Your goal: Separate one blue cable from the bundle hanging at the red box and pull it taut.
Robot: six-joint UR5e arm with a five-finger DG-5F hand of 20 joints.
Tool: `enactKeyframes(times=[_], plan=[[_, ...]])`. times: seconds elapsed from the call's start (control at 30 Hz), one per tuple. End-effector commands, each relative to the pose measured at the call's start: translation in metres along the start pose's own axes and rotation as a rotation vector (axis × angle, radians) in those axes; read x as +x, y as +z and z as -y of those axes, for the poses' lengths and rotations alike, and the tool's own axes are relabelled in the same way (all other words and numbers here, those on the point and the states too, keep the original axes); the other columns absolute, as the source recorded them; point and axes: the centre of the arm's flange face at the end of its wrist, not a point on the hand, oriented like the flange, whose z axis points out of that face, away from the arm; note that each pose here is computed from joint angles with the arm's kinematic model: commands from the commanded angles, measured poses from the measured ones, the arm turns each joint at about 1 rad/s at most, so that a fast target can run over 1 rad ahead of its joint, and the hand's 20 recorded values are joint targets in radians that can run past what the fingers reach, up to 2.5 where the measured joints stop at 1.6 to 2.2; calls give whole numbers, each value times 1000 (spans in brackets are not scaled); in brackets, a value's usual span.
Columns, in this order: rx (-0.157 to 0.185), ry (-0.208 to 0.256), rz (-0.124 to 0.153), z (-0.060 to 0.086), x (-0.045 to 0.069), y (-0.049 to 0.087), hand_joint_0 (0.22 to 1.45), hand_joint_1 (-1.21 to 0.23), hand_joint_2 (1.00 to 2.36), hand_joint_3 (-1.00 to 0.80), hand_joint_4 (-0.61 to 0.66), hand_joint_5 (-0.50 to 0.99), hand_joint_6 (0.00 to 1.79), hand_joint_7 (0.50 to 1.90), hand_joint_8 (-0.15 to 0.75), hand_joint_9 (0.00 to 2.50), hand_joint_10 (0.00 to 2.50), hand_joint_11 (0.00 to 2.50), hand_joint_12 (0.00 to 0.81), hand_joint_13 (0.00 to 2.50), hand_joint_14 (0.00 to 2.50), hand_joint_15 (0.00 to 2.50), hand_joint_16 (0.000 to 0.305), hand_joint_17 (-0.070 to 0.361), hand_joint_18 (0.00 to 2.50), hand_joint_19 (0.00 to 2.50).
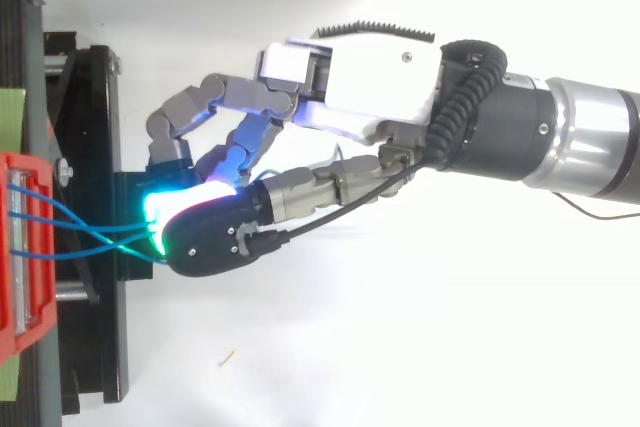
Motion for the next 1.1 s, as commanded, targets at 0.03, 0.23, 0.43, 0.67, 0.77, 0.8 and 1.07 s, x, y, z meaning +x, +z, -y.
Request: enactKeyframes(times=[0.03,0.23,0.43,0.67,0.77,0.8,1.07], plan=[[-1,0,2,0,0,0,645,-772,1015,-272,134,-192,901,1182,330,974,23,1115,395,808,25,709,47,107,768,737],[0,0,0,0,1,0,677,-801,1012,-347,101,-197,908,1149,326,964,23,1108,395,796,25,700,47,107,765,726],[4,0,-1,0,3,0,714,-836,1016,-281,10,-203,913,1247,322,954,23,1106,394,796,23,701,47,106,775,718],[32,-1,1,2,9,-3,742,-885,1020,-224,26,-209,921,1373,323,946,23,1099,391,797,24,690,47,105,773,721],[39,8,-3,2,12,-4,712,-860,1030,-66,29,-205,933,1512,326,977,22,1111,387,812,23,686,47,105,784,730],[42,12,-5,3,13,-5,704,-849,1033,-7,44,-204,932,1545,329,981,22,1122,388,816,23,692,47,105,788,730],[54,29,-15,3,22,-7,692,-845,1023,-119,163,-213,922,1339,331,959,23,1102,398,822,23,710,48,107,782,746]])
